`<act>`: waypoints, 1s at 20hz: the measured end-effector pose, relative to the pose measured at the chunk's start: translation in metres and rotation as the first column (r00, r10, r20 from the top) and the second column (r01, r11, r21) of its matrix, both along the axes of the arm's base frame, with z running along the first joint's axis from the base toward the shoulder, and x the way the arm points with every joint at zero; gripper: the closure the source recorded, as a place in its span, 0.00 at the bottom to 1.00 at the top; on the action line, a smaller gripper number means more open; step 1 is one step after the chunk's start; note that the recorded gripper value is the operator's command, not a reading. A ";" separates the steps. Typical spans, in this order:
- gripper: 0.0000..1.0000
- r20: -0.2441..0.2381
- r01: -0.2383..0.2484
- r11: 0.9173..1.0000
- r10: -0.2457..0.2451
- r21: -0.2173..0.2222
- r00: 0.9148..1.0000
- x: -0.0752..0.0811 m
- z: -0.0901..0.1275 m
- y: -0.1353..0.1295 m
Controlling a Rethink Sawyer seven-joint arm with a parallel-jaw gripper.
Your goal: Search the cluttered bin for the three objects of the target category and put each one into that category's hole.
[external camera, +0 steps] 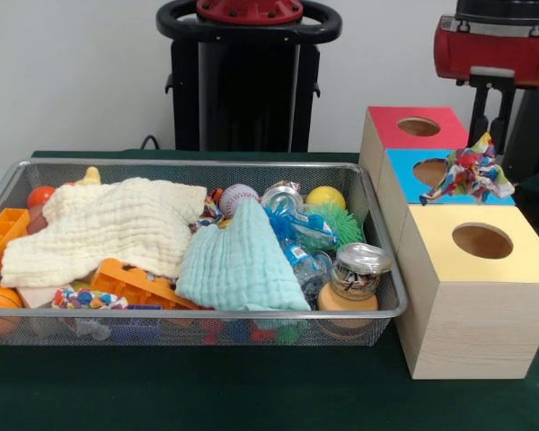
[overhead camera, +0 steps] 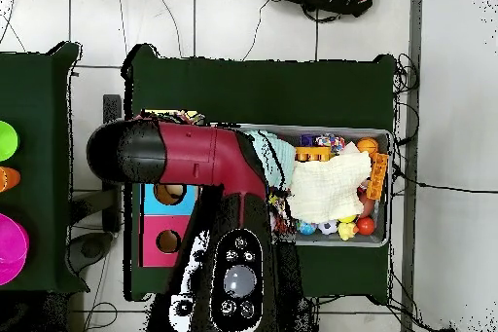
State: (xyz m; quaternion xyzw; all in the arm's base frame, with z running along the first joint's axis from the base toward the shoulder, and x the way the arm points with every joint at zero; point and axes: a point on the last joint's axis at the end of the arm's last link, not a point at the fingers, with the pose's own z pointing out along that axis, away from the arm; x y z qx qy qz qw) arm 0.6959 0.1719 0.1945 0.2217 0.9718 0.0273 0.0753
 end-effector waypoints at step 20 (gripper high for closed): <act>1.00 -0.017 -0.027 0.998 0.026 -0.057 1.000 -0.015 -0.033 0.013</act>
